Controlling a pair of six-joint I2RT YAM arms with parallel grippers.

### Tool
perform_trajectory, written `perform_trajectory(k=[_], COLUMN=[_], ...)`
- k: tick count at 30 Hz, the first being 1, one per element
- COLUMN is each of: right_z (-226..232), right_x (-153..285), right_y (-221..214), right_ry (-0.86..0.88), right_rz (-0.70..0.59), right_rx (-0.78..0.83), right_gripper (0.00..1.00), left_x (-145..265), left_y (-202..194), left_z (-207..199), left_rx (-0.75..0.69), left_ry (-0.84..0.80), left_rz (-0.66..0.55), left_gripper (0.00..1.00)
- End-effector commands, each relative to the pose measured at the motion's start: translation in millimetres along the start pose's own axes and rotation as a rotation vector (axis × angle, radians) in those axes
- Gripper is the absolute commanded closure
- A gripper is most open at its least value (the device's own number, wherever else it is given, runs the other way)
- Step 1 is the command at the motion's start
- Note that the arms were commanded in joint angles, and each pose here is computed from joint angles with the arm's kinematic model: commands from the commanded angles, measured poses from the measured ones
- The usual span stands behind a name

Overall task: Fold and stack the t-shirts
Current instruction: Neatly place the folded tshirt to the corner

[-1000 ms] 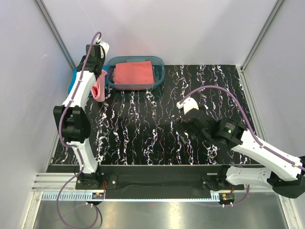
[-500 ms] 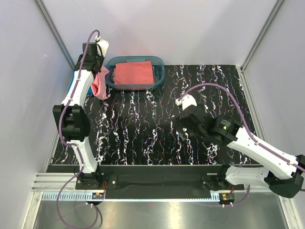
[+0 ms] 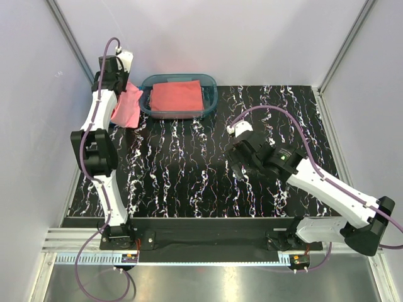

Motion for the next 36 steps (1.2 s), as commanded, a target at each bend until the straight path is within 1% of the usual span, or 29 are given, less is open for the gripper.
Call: perform_trajectory(k=[1, 3, 5, 7, 9, 10, 16, 18, 24, 25, 29, 30, 31, 32, 34, 35, 36], right_z=[1, -1, -4, -4, -4, -5, -5, -4, -7, -9, -10, -10, -10, -10, -9, -9, -10], right_x=[-4, -9, -12, -17, -21, -23, -33, -35, -39, -39, -44, -44, -45, -46, -48, -47, -48], right_y=[13, 13, 13, 14, 16, 16, 16, 15, 14, 14, 10, 11, 10, 11, 11, 13, 13], right_ry=[0.03, 0.024, 0.018, 0.021, 0.023, 0.022, 0.025, 0.028, 0.017, 0.012, 0.006, 0.006, 0.005, 0.006, 0.006, 0.003, -0.002], right_rz=[-0.032, -0.016, -0.008, 0.006, 0.016, 0.018, 0.041, 0.051, 0.068, 0.07, 0.092, 0.094, 0.097, 0.095, 0.104, 0.104, 0.106], right_rx=[-0.012, -0.017, -0.029, -0.029, -0.036, -0.037, -0.063, -0.063, -0.071, -0.077, -0.087, -0.094, -0.095, -0.101, -0.108, -0.111, -0.119], right_gripper=[0.0, 0.0, 0.0, 0.0, 0.0, 0.0, 0.0, 0.0, 0.0, 0.0, 0.0, 0.0, 0.0, 0.0, 0.0, 0.0, 0.0], left_x=[-8, -22, -26, -32, -36, -43, -61, -69, -93, -95, -100, -100, -101, -99, -97, -91, -87], left_y=[31, 22, 25, 20, 15, 11, 5, -1, -16, -15, -24, -25, -24, -27, -27, -24, -23], left_z=[19, 21, 27, 31, 40, 38, 50, 52, 50, 52, 65, 67, 71, 77, 83, 89, 91], left_rx=[0.021, 0.014, 0.021, 0.027, 0.027, 0.024, 0.051, 0.08, 0.094, 0.097, 0.154, 0.163, 0.178, 0.21, 0.234, 0.263, 0.275], left_ry=[0.015, 0.03, 0.043, 0.053, 0.1, 0.095, 0.126, 0.131, 0.153, 0.167, 0.329, 0.355, 0.394, 0.459, 0.518, 0.578, 0.604], left_rz=[-0.15, -0.134, -0.14, -0.142, -0.138, -0.131, -0.156, -0.16, -0.147, -0.154, -0.118, -0.113, -0.127, -0.115, -0.115, -0.114, -0.109], left_gripper=[1.0, 1.0, 1.0, 1.0, 1.0, 1.0, 1.0, 1.0, 1.0, 1.0, 1.0, 0.95, 0.87, 0.84, 0.58, 0.52, 0.51])
Point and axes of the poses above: each gripper's point midway between its finger pads, its own x axis back along the fingers, its own z axis along the line the jaws close on, y = z × x, the point moved 6 cm from there along x, back along the fingers
